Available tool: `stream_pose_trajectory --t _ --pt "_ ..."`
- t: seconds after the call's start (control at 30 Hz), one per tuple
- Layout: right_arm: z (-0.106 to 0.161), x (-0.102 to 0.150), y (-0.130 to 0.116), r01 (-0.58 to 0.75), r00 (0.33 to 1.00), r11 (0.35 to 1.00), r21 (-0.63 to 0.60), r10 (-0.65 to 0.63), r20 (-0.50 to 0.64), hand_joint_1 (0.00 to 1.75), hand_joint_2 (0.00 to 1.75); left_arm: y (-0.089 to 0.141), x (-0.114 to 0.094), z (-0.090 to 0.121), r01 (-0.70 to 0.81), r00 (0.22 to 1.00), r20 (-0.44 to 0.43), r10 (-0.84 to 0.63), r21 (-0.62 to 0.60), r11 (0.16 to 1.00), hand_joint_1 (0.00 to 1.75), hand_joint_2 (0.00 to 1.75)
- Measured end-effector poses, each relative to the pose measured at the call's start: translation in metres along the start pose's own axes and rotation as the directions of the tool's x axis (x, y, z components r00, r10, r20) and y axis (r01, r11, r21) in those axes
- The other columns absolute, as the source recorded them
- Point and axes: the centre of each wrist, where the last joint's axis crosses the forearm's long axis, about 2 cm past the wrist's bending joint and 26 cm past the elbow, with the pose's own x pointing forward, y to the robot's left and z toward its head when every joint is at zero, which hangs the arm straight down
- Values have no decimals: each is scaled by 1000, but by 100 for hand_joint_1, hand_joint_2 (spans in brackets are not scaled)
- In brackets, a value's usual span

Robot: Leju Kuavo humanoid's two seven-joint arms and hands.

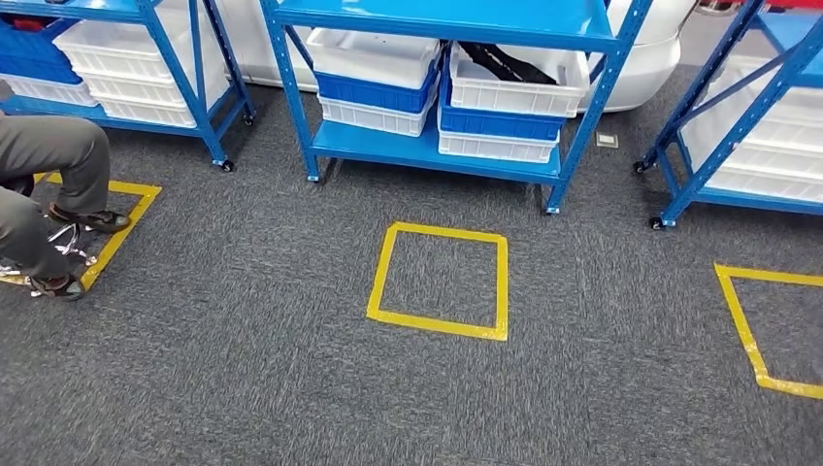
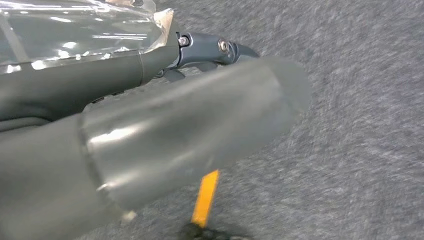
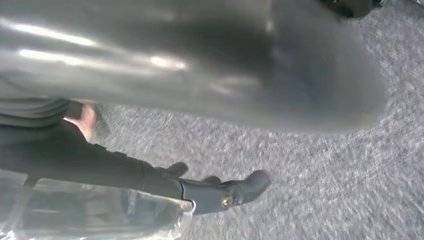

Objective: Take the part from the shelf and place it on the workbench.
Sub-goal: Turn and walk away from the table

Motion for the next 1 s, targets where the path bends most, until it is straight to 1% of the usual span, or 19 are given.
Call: stream_pose_trajectory --t 0.17,0.4,1.0 --pt "-1 1 -2 -1 1000 1000 -3 1 1 0 0 -1 0 0 0 1000 -2 0 1 1000 0 0" --pt "0 -7 -2 -17 1000 1000 4 18 -11 0 0 -6 -2 2 -10 1000 -12 10 -4 1000 0 0" --pt "-2 -4 -8 -29 1000 1000 -7 29 -3 0 0 -6 -3 3 -9 1000 -15 9 -2 1000 0 0"
